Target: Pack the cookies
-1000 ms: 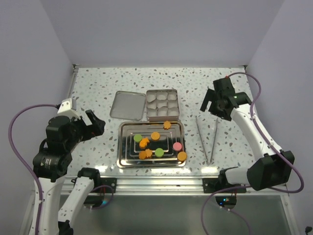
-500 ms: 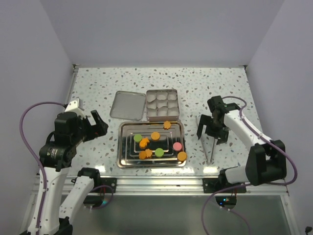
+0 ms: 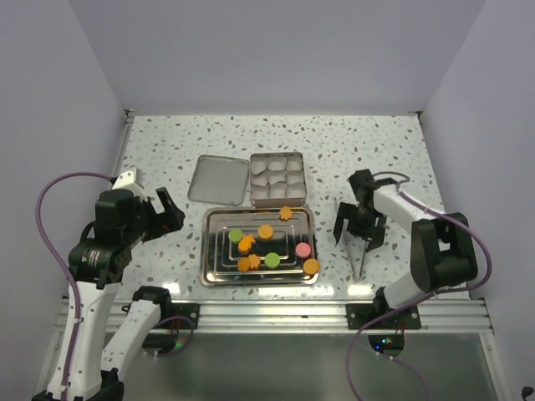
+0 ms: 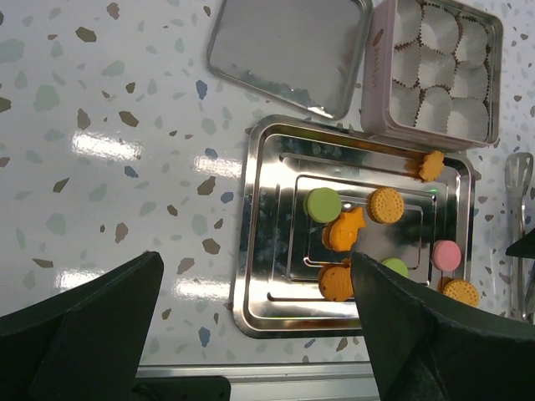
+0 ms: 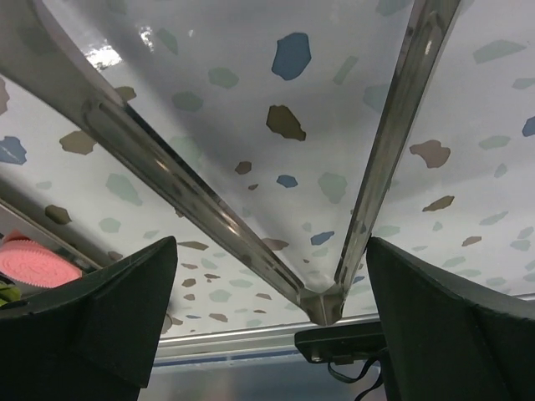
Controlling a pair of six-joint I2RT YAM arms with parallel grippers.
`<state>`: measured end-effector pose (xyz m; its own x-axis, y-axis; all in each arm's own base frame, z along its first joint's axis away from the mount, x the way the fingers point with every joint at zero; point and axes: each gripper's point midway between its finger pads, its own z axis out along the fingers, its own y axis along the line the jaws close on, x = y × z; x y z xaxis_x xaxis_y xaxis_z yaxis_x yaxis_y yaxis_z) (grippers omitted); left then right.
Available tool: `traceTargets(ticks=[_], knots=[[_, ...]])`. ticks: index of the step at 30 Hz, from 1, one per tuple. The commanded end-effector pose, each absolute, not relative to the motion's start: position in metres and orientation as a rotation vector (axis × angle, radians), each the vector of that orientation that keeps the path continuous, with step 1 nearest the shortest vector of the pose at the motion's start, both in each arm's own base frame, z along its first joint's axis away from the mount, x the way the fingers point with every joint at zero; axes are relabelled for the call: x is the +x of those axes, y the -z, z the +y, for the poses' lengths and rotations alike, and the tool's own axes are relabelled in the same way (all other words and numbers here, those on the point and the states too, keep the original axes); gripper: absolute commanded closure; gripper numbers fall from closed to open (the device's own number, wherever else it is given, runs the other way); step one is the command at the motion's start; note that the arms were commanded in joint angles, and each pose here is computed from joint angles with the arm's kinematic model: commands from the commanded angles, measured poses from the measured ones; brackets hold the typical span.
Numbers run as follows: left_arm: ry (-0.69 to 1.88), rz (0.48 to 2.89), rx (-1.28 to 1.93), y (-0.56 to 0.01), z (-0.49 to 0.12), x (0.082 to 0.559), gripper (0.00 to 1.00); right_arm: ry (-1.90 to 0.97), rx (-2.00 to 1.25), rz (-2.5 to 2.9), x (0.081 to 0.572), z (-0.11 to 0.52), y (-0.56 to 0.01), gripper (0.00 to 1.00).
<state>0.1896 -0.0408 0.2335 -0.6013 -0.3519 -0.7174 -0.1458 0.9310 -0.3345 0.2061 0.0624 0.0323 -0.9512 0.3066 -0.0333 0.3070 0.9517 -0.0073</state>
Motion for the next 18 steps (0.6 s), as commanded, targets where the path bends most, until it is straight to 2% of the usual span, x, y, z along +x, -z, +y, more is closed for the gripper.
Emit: traceTargets(ticks=[1,13,17,18], knots=[[0.286,2.218,-0.373,-0.234,-0.038,0.187,0.0,0.03,0.5,3.061,0.211,0.058,-0.025,0.01],[0.306,2.256,-0.399,-0.224,-0.042,0.19,0.0,-0.012,0.527,3.064,0.219,0.055,-0.001,0.02],[0.346,2.265,-0.394,-0.222,-0.048,0.191,0.0,-0.025,0.488,3.044,0.227,0.056,-0.005,0.1],[0.348,2.265,-0.395,-0.221,-0.048,0.191,0.0,-0.03,0.467,3.035,0.231,0.056,-0.008,0.16]])
